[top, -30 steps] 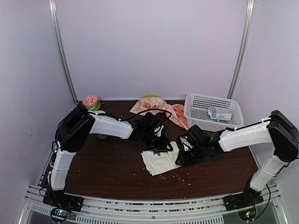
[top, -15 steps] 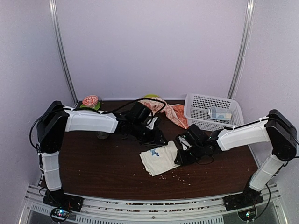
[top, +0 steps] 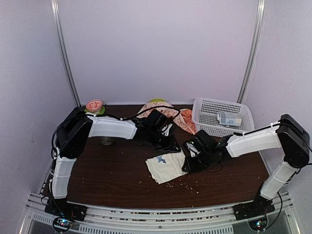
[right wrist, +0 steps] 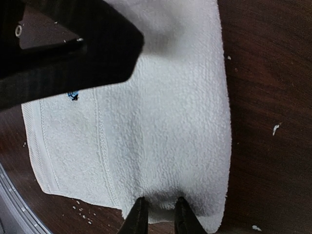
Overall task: Roll the towels
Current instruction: Roll the towel at the center of the board.
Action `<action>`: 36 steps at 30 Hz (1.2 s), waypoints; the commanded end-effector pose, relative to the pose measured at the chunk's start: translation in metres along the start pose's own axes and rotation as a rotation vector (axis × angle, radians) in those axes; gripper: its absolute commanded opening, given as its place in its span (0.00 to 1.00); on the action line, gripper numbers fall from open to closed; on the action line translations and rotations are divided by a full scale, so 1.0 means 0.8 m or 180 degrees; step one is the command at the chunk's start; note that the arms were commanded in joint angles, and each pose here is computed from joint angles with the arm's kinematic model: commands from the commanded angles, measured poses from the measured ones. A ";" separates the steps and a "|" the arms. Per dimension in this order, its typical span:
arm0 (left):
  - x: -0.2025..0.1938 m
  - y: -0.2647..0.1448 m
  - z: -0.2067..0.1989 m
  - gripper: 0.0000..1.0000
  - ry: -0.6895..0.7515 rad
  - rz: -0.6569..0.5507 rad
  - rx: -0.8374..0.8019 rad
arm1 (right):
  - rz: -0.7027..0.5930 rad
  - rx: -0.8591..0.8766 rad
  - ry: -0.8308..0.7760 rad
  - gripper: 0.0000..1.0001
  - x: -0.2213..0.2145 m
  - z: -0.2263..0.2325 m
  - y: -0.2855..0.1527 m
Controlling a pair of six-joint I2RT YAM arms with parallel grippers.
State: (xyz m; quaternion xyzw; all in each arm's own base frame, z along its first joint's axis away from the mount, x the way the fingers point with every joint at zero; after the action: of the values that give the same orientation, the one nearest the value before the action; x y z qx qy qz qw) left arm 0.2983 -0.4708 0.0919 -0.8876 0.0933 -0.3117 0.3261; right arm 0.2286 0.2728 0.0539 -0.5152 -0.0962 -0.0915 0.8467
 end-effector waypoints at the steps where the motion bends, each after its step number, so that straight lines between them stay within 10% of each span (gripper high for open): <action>1: -0.009 0.012 0.022 0.14 -0.0095 0.0047 0.0091 | 0.0168 -0.0223 0.0000 0.22 -0.018 -0.019 -0.002; 28: -0.046 0.025 0.056 0.07 -0.0164 0.0178 0.0185 | 0.0286 -0.0036 -0.0007 0.22 -0.026 0.002 -0.006; 36: -0.053 0.026 0.059 0.07 -0.0181 0.0199 0.0194 | -0.0058 0.0524 0.0318 0.43 0.031 0.012 -0.054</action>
State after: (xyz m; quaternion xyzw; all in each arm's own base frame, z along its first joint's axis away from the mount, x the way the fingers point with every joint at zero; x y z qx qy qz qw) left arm 0.2975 -0.4570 0.0511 -0.8870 0.0939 -0.2943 0.3431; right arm 0.2293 0.2685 0.0898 -0.4715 -0.0773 -0.0976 0.8730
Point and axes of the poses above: each gripper's point midway between its finger pads, its own y axis out along the fingers, its own z axis along the line the jaws close on, x = y × z, the point moved 3 cm from there along -y, back along the fingers, and after that the axes turned 15 degrees about y, right-handed, at the moved point
